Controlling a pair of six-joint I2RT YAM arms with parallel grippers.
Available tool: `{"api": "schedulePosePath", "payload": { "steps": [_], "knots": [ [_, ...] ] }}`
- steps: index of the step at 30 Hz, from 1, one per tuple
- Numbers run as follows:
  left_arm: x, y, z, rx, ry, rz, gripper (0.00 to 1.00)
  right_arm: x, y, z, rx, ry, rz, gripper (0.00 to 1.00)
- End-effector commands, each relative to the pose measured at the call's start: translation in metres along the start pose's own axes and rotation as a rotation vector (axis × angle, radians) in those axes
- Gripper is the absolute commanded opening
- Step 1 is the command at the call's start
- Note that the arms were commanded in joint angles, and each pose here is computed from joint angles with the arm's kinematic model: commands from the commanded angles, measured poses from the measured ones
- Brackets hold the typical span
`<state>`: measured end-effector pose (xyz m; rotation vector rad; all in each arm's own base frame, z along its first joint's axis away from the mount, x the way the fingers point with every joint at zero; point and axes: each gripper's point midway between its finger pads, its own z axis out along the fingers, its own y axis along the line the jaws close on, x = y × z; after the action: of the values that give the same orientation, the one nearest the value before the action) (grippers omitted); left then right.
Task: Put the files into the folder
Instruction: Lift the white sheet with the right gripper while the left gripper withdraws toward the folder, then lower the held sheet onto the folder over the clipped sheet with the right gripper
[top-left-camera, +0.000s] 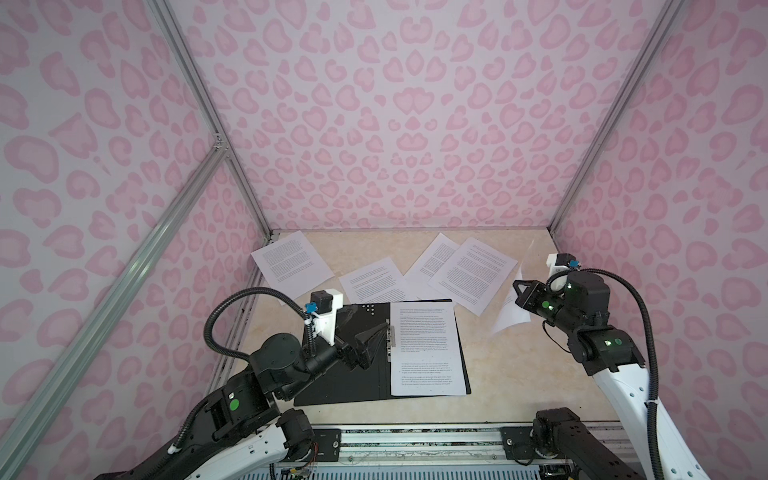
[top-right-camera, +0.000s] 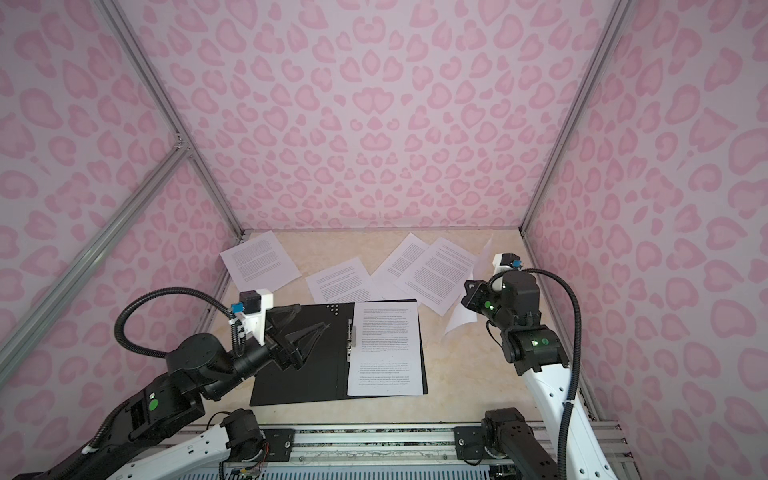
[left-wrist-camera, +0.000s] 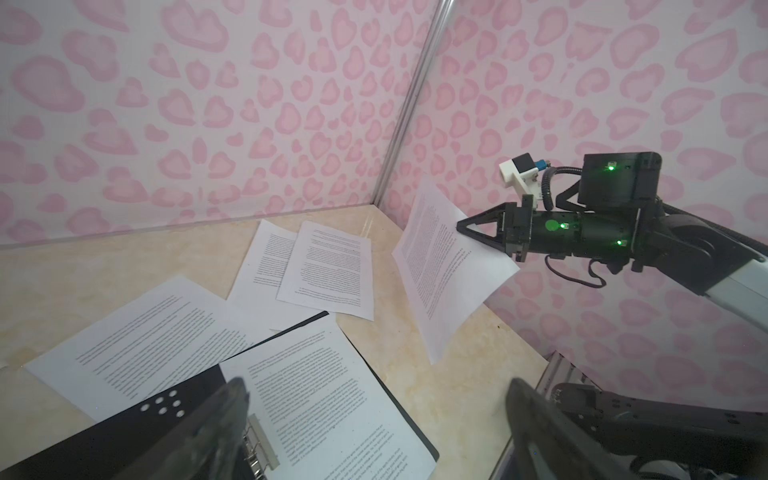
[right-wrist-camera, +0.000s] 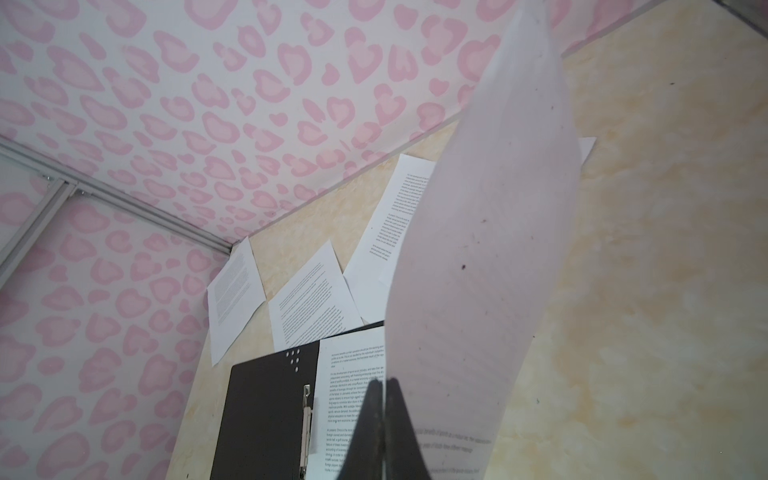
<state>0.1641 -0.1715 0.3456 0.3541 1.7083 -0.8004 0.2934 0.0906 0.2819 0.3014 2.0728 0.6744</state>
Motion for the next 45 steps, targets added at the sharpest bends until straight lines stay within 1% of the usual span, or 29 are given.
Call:
{"api": "schedulePosePath", "payload": {
  "steps": [1, 4, 9, 11, 13, 16, 19, 21, 23, 24, 26, 29, 33, 36, 38, 41, 43, 45],
  "knots": [
    [0.032, 0.045, -0.020, -0.189, 0.068, 0.052, 0.97, 0.006, 0.020, 0.011, 0.003, 0.014, -0.063, 0.00],
    [0.050, 0.055, -0.026, -0.224, 0.121, 0.062, 0.97, 0.020, 0.054, 0.022, -0.039, 0.050, -0.130, 0.00],
    [0.081, 0.061, -0.024, -0.237, 0.227, 0.051, 0.97, 0.044, 0.110, 0.036, -0.172, 0.112, -0.163, 0.00],
    [0.087, 0.063, -0.025, -0.242, 0.238, 0.041, 0.97, 0.051, 0.133, 0.034, -0.267, 0.133, -0.140, 0.00],
    [0.086, 0.063, -0.028, -0.235, 0.224, 0.035, 0.97, 0.052, 0.148, 0.031, -0.340, 0.143, -0.099, 0.00],
    [0.083, 0.069, -0.031, -0.256, 0.184, 0.031, 0.97, 0.053, 0.162, 0.027, -0.424, 0.152, -0.045, 0.00],
    [0.084, 0.067, -0.030, -0.245, 0.194, 0.029, 0.97, 0.057, 0.165, 0.025, -0.483, 0.153, 0.020, 0.00],
    [0.088, 0.066, -0.027, -0.240, 0.212, 0.036, 0.97, 0.065, 0.153, 0.024, -0.490, 0.150, 0.060, 0.00],
    [0.090, 0.062, -0.025, -0.222, 0.232, 0.043, 0.97, 0.078, 0.119, 0.033, -0.414, 0.133, 0.106, 0.00],
    [0.092, 0.060, -0.024, -0.213, 0.241, 0.047, 0.97, 0.087, 0.098, 0.041, -0.360, 0.136, 0.135, 0.00],
    [0.094, 0.058, -0.022, -0.199, 0.252, 0.054, 0.97, 0.103, 0.066, 0.052, -0.295, 0.142, 0.180, 0.00],
    [0.095, 0.057, -0.021, -0.197, 0.264, 0.059, 0.97, 0.128, 0.020, 0.063, -0.168, 0.130, 0.189, 0.00],
    [0.095, 0.056, -0.021, -0.189, 0.263, 0.059, 0.97, 0.168, -0.013, 0.072, -0.098, 0.145, 0.212, 0.00],
    [0.095, 0.055, -0.021, -0.188, 0.264, 0.060, 0.97, 0.191, -0.019, 0.070, -0.097, 0.162, 0.221, 0.00],
    [0.095, 0.055, -0.021, -0.187, 0.263, 0.059, 0.97, 0.202, -0.022, 0.066, -0.072, 0.180, 0.204, 0.00],
    [0.095, 0.054, -0.020, -0.179, 0.262, 0.057, 0.97, 0.208, -0.027, 0.057, -0.053, 0.164, 0.213, 0.00],
    [0.095, 0.053, -0.020, -0.174, 0.262, 0.057, 0.97, 0.207, -0.026, 0.052, -0.065, 0.121, 0.234, 0.00],
    [0.095, 0.053, -0.020, -0.173, 0.264, 0.058, 0.97, 0.206, -0.025, 0.049, -0.058, 0.101, 0.224, 0.00]
  ]
}}
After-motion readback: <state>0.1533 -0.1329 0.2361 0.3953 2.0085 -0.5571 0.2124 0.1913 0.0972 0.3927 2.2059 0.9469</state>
